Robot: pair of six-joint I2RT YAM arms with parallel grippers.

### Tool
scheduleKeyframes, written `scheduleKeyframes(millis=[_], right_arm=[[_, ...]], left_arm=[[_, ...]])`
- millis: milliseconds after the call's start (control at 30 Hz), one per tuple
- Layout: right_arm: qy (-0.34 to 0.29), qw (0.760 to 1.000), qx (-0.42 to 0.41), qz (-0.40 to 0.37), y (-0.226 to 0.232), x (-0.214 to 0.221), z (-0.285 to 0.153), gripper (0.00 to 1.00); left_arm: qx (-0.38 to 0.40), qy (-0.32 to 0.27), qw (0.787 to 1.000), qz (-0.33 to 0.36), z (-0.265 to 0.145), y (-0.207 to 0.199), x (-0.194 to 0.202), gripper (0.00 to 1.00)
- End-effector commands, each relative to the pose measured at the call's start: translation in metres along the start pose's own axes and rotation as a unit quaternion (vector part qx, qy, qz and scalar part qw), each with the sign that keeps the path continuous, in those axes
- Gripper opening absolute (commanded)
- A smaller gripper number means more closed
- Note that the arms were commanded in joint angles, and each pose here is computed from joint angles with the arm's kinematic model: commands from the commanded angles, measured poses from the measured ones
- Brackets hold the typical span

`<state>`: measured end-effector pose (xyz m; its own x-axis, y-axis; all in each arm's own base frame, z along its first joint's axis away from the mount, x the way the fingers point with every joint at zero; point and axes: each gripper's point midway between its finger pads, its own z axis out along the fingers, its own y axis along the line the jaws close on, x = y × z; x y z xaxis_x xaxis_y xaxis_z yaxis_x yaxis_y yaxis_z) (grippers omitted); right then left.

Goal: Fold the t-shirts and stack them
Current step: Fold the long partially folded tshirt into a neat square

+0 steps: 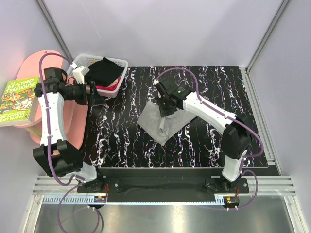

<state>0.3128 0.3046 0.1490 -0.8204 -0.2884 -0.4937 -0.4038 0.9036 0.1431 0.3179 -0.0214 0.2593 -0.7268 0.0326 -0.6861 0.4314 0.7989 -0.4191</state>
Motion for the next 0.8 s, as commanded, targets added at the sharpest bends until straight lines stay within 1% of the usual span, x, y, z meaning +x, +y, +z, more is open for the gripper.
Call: scheduleKeyframes(millis=[0,133,367,567,767], right_arm=[[-0.028,0.999,-0.031,0.01,-0.009,-0.023,0.005,0.0],[-0.039,0.998,-0.027,0.048,-0.038,-0.029,0.007,0.0],[-0.02,0.996,-0.018,0.09,-0.077,-0.019,0.029,0.0],[-0.009,0.993,-0.021,0.113,-0.096,-0.017,0.046,0.0],[-0.014,0.992,-0.035,0.121,-0.101,-0.032,0.049,0.0]], left_arm=[[0.006,-0.021,1.0,0.015,-0.007,-0.006,-0.016,0.91],[0.005,-0.02,1.0,0.015,-0.007,-0.004,-0.018,0.91],[0.008,-0.015,1.0,0.016,-0.005,-0.006,-0.018,0.91],[0.006,-0.012,1.0,0.017,-0.005,-0.007,-0.017,0.91],[0.01,-0.007,1.0,0.012,-0.002,-0.007,-0.015,0.91]])
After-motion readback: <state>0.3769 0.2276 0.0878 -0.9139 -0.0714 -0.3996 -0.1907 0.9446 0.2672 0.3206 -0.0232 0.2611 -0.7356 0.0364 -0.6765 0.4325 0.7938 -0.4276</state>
